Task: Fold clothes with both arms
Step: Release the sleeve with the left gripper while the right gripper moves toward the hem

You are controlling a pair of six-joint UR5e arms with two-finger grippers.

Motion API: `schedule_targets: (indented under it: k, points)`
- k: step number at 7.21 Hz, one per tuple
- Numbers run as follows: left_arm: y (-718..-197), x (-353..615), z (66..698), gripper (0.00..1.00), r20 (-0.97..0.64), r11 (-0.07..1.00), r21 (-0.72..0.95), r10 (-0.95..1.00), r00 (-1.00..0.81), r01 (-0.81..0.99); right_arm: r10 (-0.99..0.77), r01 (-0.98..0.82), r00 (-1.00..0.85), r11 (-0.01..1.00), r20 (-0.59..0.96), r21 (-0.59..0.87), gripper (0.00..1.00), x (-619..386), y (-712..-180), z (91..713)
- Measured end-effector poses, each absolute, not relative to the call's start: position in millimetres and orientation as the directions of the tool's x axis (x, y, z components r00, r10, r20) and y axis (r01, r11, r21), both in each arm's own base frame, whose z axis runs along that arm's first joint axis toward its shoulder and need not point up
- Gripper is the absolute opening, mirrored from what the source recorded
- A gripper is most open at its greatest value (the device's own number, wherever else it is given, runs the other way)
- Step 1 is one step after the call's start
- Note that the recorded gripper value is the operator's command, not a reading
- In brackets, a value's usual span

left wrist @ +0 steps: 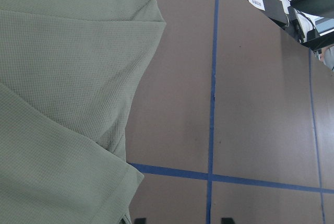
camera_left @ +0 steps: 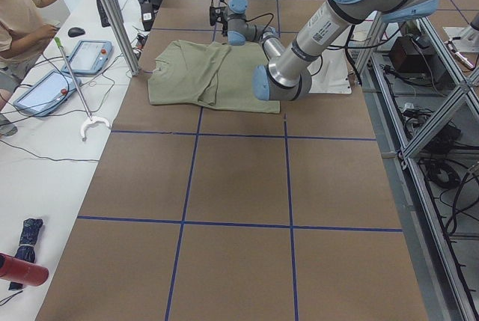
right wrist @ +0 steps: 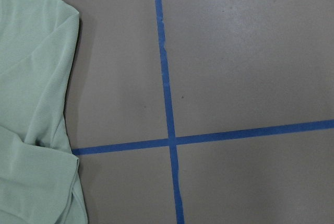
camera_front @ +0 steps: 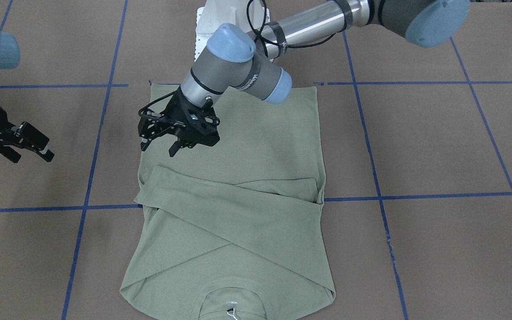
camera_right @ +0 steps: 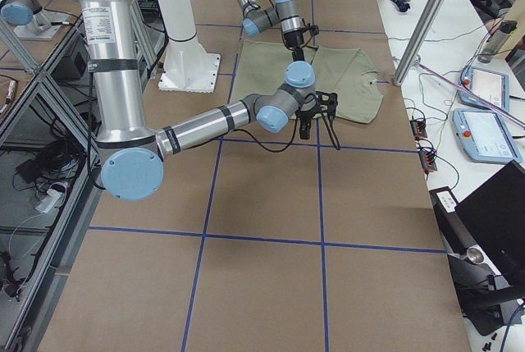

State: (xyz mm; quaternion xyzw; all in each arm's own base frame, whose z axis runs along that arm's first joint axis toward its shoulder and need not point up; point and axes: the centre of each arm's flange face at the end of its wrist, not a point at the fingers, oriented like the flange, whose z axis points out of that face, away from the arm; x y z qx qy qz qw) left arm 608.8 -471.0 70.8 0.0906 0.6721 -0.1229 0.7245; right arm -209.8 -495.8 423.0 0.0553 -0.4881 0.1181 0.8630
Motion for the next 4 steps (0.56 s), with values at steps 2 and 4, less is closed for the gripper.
schedule_targets:
  k: [2,4]
  points:
    - [-447,549,127,0.72,-0.993,0.959,-0.005,-0.037,0.108,0.283,0.256,-0.292,0.446,0.947,0.857,-0.131,0.98,-267,-447,386]
    - [-438,508,187,1.0,-0.986,0.972,0.044,0.005,0.168,0.229,0.324,-0.358,0.409,0.917,0.853,-0.176,0.98,-350,-372,348]
